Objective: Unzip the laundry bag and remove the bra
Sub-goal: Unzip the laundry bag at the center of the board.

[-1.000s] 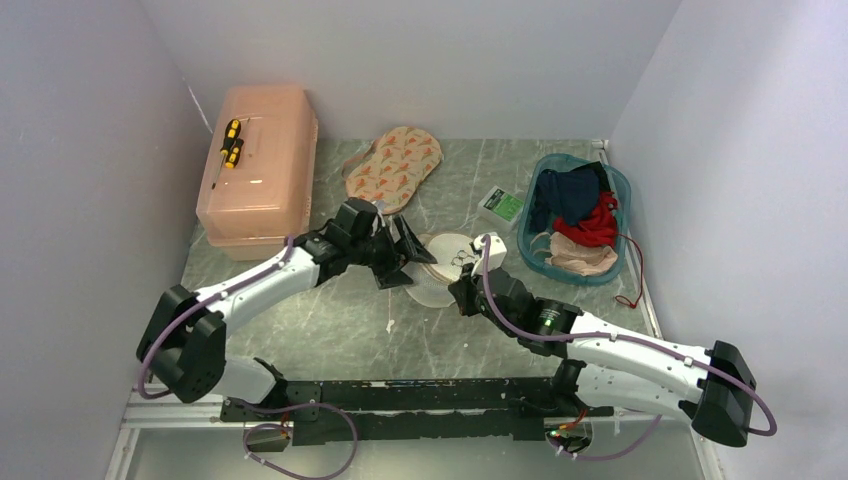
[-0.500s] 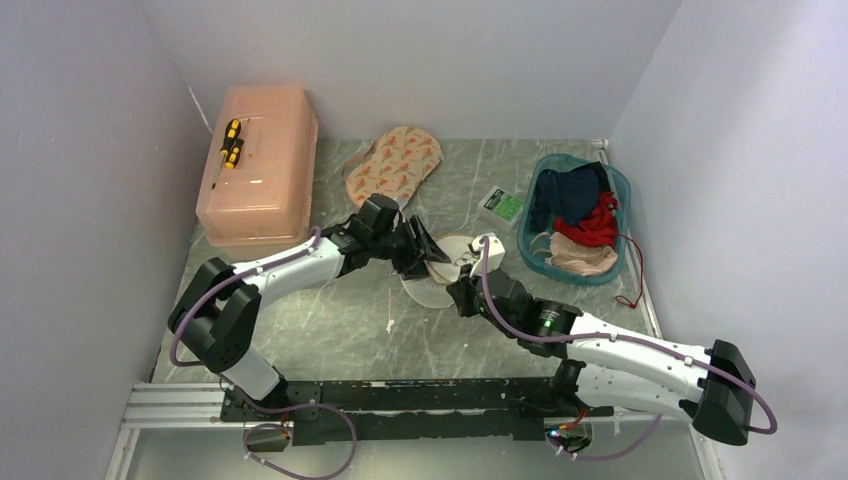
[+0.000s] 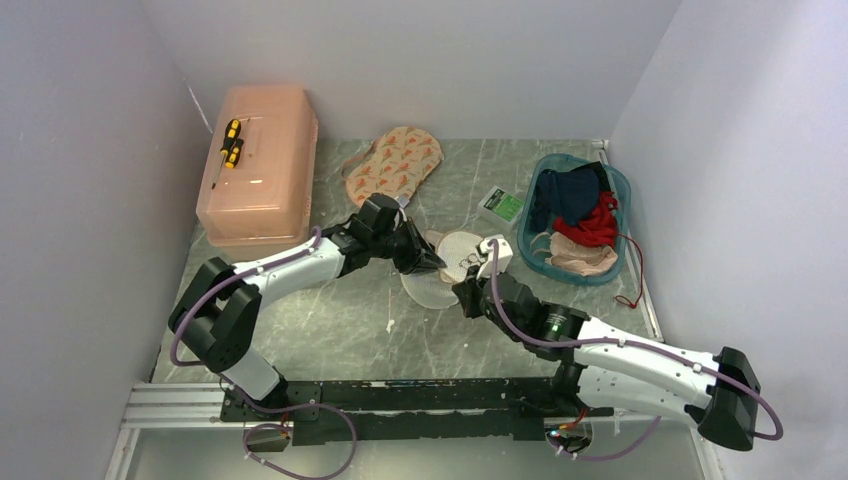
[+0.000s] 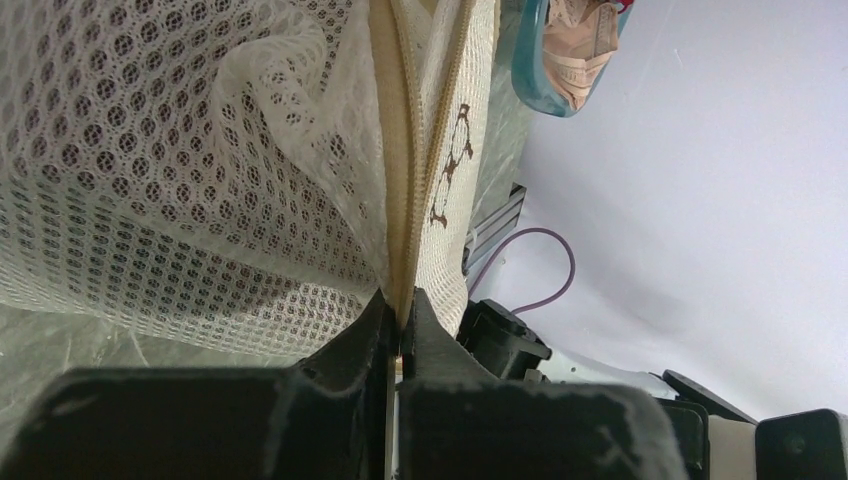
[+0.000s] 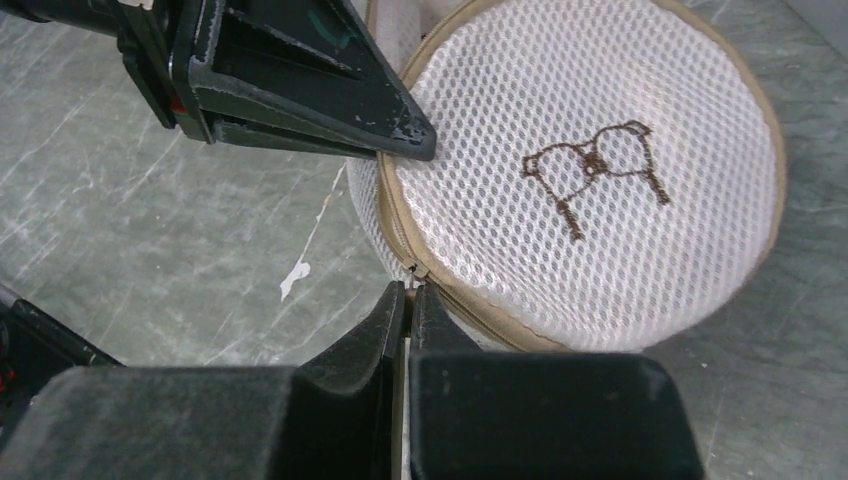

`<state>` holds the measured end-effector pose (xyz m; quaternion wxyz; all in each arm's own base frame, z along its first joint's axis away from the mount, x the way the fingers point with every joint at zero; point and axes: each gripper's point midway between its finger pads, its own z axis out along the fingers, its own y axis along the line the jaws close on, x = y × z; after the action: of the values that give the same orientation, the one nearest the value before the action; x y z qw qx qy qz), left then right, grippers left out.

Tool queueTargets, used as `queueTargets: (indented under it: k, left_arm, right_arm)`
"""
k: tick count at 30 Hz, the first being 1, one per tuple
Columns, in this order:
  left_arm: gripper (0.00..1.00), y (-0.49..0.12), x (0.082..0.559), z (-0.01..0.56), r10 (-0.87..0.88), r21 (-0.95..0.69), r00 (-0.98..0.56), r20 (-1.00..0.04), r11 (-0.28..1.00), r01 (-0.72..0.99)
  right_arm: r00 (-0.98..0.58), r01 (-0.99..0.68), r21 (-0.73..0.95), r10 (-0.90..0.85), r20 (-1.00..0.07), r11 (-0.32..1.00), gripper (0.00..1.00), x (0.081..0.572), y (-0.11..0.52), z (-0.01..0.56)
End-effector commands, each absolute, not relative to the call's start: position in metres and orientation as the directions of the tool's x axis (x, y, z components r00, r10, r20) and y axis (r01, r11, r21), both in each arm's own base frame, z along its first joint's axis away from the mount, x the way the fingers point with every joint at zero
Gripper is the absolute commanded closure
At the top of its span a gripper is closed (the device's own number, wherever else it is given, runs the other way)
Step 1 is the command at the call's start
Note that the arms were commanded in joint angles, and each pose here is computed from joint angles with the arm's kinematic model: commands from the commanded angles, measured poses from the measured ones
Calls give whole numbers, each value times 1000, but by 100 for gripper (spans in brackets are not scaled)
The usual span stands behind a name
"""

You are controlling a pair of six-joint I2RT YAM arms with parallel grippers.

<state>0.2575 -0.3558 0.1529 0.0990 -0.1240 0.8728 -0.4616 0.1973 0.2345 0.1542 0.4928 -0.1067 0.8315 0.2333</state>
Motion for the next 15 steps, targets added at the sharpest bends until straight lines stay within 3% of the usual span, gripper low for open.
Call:
queueTargets:
  k: [1, 15]
  left_arm:
    - [97, -355, 264, 168, -323, -843, -939, -122, 532, -74]
    - [97, -328, 269, 179, -391, -830, -902, -184, 553, -71]
  right_arm:
    - [-474, -340, 266, 80, -877, 902, 100, 200, 216, 155]
    - [-490, -233, 255, 113, -864, 939, 100, 197, 186, 145]
